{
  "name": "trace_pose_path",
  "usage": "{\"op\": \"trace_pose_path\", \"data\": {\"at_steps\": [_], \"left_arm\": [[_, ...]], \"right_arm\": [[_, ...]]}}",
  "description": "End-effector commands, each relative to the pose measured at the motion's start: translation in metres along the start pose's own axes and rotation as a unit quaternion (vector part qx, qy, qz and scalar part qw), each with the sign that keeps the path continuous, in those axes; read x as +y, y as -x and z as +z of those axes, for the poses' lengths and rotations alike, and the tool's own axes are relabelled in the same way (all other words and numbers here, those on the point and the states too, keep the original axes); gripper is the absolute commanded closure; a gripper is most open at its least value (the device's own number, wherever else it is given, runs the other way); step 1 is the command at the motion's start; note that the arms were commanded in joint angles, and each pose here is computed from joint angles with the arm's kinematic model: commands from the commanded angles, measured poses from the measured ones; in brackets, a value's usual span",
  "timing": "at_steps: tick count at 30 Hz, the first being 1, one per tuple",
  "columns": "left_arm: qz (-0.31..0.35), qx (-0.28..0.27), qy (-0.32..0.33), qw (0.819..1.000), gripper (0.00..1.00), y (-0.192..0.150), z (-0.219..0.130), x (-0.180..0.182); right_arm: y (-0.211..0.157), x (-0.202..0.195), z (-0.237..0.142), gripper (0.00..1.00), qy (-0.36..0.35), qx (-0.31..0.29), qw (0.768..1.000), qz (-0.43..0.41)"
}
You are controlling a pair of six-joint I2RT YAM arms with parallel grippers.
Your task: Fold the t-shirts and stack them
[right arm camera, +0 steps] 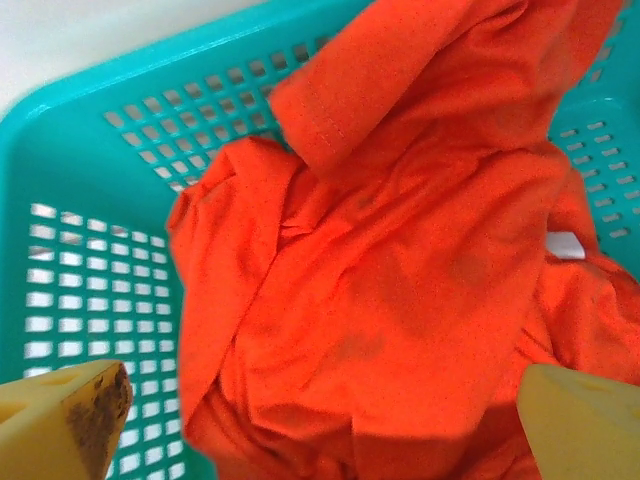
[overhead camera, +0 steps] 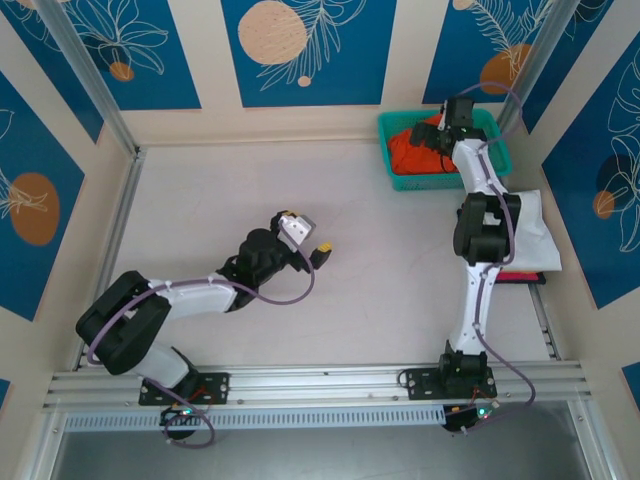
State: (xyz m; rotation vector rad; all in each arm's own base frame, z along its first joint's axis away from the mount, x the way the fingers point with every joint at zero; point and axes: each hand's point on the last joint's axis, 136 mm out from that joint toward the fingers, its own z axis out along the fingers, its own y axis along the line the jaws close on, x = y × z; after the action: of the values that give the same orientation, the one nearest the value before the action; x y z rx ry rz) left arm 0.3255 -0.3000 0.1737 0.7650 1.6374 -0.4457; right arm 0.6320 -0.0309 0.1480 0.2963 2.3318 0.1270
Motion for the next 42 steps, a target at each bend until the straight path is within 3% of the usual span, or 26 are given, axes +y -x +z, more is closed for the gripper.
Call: {"op": "trace_pose_path", "data": {"at_steps": [1, 13, 17, 22, 26, 28, 30, 37, 42], "left_arm": [[-0.007, -0.019, -0.009, 1.000, 0.00, 0.014, 0.004, -0.006], [-0.007, -0.011, -0.007, 1.000, 0.00, 0.012, 0.005, -0.006], [-0.011, -0.008, -0.007, 1.000, 0.00, 0.010, 0.006, -0.006], [-0.016, -0.009, -0.007, 1.000, 0.00, 0.010, 0.007, -0.006], [-0.020, -0.010, -0.008, 1.000, 0.00, 0.009, 0.007, -0.006], [-0.022, -0.012, -0.009, 1.000, 0.00, 0.011, 0.006, -0.006], [-0.023, -0.014, -0.009, 1.000, 0.00, 0.013, 0.005, -0.006], [-0.025, -0.022, -0.003, 0.999, 0.00, 0.020, 0.000, -0.003], [-0.038, -0.042, 0.004, 0.998, 0.00, 0.029, -0.005, -0.001]], "right_arm": [[-0.016, -0.012, 0.011, 0.01, -0.026, 0.057, 0.998, -0.019], [-0.032, -0.007, 0.065, 0.04, 0.002, 0.072, 0.989, -0.127], [-0.047, -0.004, 0.067, 0.19, 0.023, 0.096, 0.980, -0.170], [-0.094, 0.007, 0.063, 0.38, 0.079, 0.177, 0.957, -0.215], [-0.103, 0.002, 0.059, 0.75, 0.068, 0.196, 0.957, -0.203], [-0.096, 0.004, 0.054, 0.92, 0.066, 0.189, 0.960, -0.194], [-0.080, 0.008, 0.046, 1.00, 0.063, 0.168, 0.966, -0.187], [0.016, 0.032, -0.015, 1.00, 0.063, 0.028, 0.987, -0.143], [0.074, 0.066, -0.078, 1.00, 0.099, -0.067, 0.982, -0.146]]}}
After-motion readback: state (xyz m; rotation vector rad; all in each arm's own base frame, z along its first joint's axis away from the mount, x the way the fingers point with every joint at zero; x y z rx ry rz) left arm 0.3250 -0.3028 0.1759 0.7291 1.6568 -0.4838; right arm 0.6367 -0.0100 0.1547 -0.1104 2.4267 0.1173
